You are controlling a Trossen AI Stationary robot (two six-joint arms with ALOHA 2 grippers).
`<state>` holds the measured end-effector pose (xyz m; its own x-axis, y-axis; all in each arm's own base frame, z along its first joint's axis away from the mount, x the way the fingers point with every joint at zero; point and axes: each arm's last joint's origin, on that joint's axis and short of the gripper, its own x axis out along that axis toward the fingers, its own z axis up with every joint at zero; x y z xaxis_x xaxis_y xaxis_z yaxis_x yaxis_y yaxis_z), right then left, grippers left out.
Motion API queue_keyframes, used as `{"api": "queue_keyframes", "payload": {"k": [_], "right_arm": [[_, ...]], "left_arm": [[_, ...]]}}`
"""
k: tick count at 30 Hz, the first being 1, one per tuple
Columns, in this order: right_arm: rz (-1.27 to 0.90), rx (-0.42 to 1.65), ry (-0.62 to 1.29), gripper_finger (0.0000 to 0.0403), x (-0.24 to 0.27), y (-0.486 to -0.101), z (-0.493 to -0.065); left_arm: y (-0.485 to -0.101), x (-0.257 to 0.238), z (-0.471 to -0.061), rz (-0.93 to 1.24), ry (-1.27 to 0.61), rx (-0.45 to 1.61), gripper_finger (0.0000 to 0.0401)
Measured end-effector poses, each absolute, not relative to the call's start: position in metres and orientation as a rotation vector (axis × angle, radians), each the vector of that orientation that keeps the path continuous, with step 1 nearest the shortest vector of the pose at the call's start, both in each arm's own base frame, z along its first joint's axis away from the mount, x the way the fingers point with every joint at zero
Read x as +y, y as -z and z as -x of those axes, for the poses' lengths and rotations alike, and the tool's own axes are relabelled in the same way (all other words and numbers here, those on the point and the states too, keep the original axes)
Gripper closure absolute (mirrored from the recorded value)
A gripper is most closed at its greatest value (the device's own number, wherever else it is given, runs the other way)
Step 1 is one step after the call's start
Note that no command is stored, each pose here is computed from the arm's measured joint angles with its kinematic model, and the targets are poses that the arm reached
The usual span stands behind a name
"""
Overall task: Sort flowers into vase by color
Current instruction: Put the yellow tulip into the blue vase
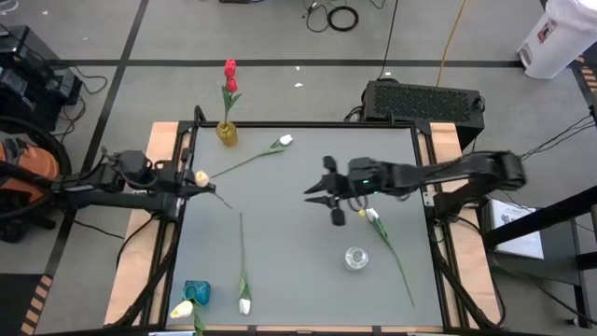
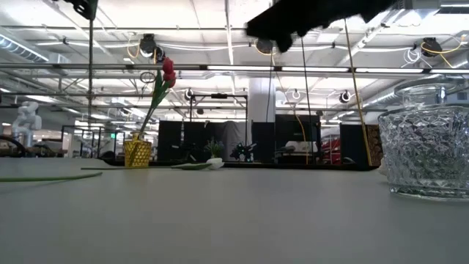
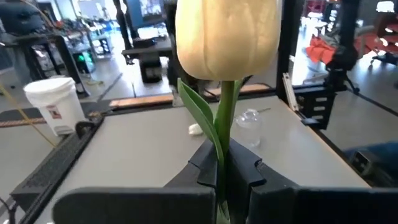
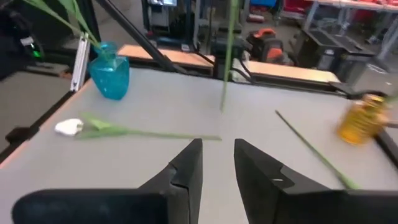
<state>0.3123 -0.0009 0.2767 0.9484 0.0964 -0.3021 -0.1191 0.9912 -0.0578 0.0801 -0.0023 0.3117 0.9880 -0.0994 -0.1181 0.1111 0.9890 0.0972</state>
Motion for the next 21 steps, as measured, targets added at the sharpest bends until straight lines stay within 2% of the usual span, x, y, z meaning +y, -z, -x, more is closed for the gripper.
{"api": "queue_keyframes", "payload": {"k": [5,11,16,21], "right_arm": [[0.115,0.330,-0.081,0.0319,-0.001,-0.316,-0.256],[0.090,0.218,-0.070,0.0319,0.000,-0.341,-0.170],[0.054,0.069,-0.062,0.0319,0.001,-0.332,-0.112],[0.024,0.018,-0.063,0.0319,0.001,-0.297,-0.088]], "left_arm": [[-0.316,-0.003,-0.077,-0.104,0.118,0.110,0.0392],[-0.316,-0.003,-0.078,-0.129,0.119,0.106,0.0392],[-0.320,-0.003,-0.078,-0.132,0.117,0.069,0.0392],[-0.321,-0.003,-0.078,-0.134,0.116,0.053,0.0392]]}}
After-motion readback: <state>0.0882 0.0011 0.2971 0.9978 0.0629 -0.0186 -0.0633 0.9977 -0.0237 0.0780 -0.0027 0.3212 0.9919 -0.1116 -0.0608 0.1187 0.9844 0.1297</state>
